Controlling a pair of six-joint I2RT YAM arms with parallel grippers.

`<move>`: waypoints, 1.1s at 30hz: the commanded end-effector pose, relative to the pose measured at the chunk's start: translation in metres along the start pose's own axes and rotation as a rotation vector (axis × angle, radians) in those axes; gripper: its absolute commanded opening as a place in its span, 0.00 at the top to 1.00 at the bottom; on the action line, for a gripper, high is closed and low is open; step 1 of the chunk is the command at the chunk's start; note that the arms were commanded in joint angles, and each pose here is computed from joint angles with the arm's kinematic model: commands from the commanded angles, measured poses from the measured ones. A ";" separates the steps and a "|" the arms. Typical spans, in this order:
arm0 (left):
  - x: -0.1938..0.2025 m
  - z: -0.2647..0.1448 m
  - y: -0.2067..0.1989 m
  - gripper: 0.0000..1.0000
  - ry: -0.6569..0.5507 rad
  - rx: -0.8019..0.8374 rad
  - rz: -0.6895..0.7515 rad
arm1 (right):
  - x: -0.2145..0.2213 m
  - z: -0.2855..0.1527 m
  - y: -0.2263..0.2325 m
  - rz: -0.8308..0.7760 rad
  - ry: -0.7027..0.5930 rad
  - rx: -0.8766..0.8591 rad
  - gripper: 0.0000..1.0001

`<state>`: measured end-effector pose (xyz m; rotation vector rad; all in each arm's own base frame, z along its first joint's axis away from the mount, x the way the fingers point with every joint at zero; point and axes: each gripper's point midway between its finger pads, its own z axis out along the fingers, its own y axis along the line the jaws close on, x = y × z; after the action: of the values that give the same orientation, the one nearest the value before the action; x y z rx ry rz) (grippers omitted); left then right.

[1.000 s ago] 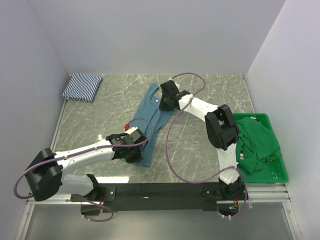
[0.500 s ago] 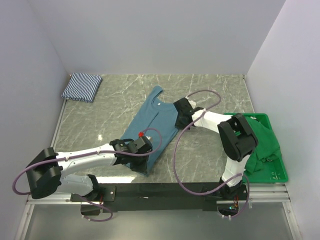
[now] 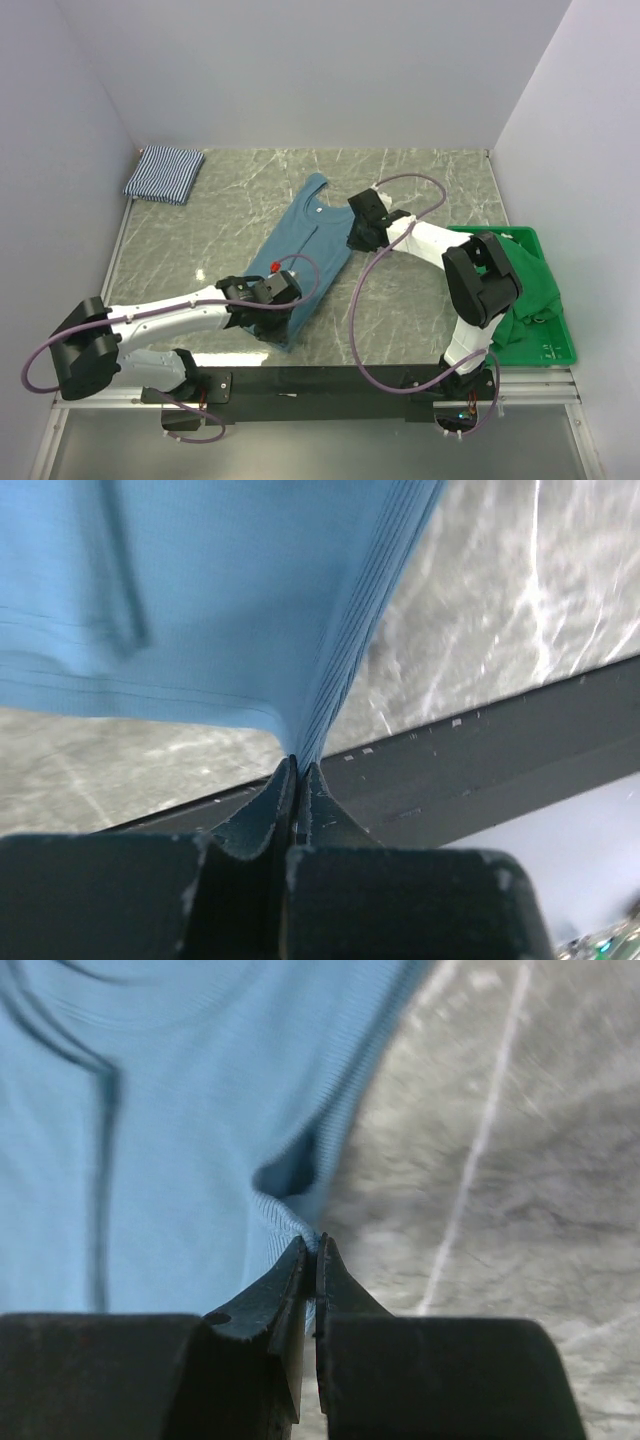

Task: Fold and stack the tank tops
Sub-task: Fold the tank top

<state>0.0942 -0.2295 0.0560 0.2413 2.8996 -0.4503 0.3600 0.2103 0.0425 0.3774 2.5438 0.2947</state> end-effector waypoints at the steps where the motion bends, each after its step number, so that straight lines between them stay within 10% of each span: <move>1: -0.018 -0.012 0.013 0.99 -0.065 -0.029 -0.068 | -0.031 -0.008 0.026 0.031 -0.075 -0.063 1.00; 33: -0.029 -0.002 0.078 0.99 0.023 -0.243 -0.306 | -0.046 0.034 0.103 -0.086 -0.046 -0.083 1.00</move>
<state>0.1387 -0.1630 0.0409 -0.2524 2.9485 -0.1551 0.4198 0.2924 0.0526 0.2526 2.5399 0.3747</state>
